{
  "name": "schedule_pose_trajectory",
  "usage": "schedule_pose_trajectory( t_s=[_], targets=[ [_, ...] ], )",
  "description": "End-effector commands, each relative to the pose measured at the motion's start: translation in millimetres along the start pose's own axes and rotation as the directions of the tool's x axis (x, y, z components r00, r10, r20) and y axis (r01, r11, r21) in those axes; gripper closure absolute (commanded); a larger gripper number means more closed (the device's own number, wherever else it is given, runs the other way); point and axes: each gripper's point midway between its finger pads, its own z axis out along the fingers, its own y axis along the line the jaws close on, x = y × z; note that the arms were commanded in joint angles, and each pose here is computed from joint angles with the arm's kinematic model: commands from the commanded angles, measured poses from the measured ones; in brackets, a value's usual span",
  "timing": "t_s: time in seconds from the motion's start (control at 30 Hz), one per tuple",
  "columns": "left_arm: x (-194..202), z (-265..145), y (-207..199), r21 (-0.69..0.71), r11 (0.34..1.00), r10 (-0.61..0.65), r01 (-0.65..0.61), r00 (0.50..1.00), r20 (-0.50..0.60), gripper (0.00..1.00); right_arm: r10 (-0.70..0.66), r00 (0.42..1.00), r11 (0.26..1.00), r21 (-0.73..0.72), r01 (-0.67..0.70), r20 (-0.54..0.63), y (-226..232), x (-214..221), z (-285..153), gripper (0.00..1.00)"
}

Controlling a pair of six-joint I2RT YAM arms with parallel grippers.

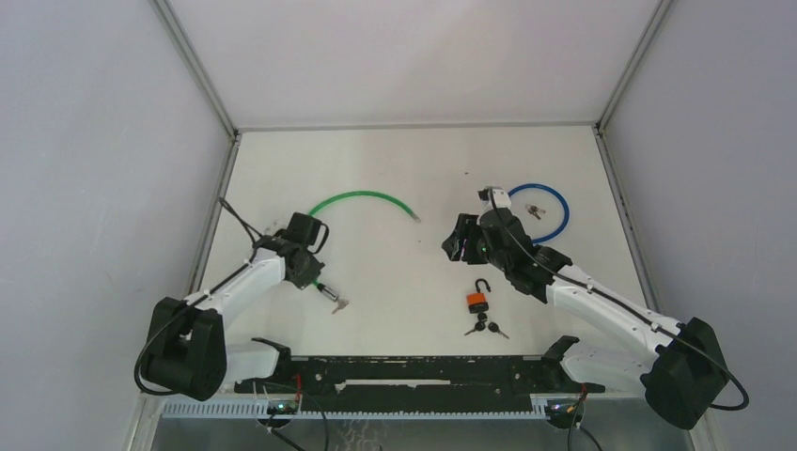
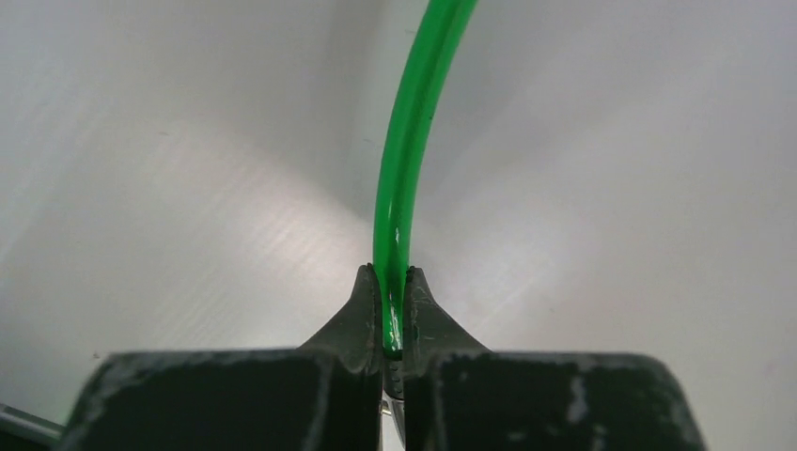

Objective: Lock with the key
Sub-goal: Pick up the lock from the center of the board.

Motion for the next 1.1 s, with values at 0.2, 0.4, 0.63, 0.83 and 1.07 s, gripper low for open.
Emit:
schedule_pose_trajectory(
  t_s=[0.2,0.4,0.63,0.83,1.07],
  targets=[
    [0.5,-51.7,-78.4,0.141,0.954,0.239,-0.264,0.955,0.174,1.0,-0.016,1.0,0.999,-0.038,0.015,-0.025,9.9,-7.2,13.2,0.37],
    [7.0,-62.4,-97.9,0.198,0.908,0.323,-0.368,0.919,0.226,1.0,-0.046,0.99,0.997,-0.067,0.037,-0.137,13.9,7.3,29.8,0.41],
    [0.2,-70.9,-100.0,0.212,0.889,0.343,-0.405,0.898,0.275,1.0,-0.038,0.978,0.998,-0.047,0.029,-0.203,3.1,10.7,48.6,0.35],
    [-4.2,-73.0,-95.2,0.207,0.887,0.343,-0.412,0.89,0.3,1.0,-0.075,0.975,0.954,-0.3,0.01,-0.207,61.8,11.8,45.1,0.34],
    [1.2,-87.7,-100.6,0.273,0.896,0.285,-0.35,0.925,0.252,1.0,-0.104,0.982,0.762,-0.647,-0.023,-0.157,157.1,24.3,23.6,0.28]
  ],
)
